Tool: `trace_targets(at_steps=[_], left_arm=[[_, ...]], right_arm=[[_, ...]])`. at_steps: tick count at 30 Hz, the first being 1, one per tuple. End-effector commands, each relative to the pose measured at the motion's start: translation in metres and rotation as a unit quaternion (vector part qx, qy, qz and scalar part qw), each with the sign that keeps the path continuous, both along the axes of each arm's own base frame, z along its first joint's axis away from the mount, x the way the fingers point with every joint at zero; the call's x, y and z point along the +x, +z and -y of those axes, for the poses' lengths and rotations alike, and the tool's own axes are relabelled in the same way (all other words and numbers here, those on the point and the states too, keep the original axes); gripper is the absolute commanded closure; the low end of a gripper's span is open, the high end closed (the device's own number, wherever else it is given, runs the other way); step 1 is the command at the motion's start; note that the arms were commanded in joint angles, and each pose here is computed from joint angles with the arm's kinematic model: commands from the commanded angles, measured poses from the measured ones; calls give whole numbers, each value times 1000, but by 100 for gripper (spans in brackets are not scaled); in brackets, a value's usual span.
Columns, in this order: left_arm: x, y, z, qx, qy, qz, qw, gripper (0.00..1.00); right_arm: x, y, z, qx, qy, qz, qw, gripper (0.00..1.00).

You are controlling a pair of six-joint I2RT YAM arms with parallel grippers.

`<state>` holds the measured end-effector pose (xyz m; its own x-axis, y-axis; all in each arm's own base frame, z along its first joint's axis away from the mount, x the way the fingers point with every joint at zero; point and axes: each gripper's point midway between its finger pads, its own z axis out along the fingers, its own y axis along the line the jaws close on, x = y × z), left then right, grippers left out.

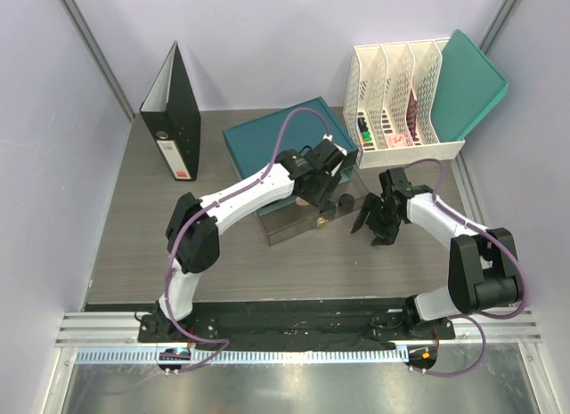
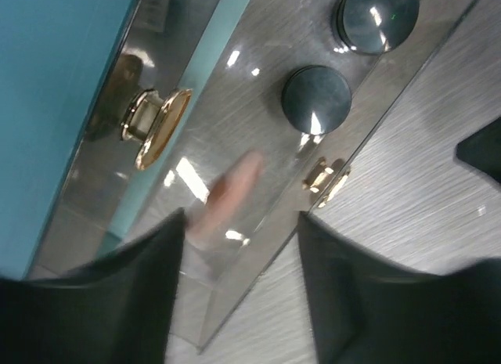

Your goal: Organize the makeup

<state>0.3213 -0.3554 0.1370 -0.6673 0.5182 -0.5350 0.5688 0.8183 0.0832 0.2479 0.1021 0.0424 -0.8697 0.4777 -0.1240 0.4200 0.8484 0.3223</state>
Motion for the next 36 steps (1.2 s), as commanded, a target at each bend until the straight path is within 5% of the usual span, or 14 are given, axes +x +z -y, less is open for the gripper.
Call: trace_targets(at_steps=[1,9,15,18,19,26,36], left_arm=[[5,4,-2,8,10,-2,1000,22],[14,49,-3,-27,18,48,998,16],[20,118,-8,-83,23,116,990,28],[30,136,-23,-89,45,135,986,70],[36,140,-32,-86,61,142,984,100],[72,120,-83,-46,130,138,981,100],[83,54,-114,-10,182,49,982,100]], right_arm=[[12,19,-6,-21,11,39,999,29],[29,32,-33,-17,61,77,995,30],[32,28,-53,-17,101,89,991,40],[27,18,-59,-22,121,83,989,49],[26,16,-63,-23,132,84,987,56],[34,10,-81,-20,161,102,981,99],[64,11,-90,-59,183,148,970,99]])
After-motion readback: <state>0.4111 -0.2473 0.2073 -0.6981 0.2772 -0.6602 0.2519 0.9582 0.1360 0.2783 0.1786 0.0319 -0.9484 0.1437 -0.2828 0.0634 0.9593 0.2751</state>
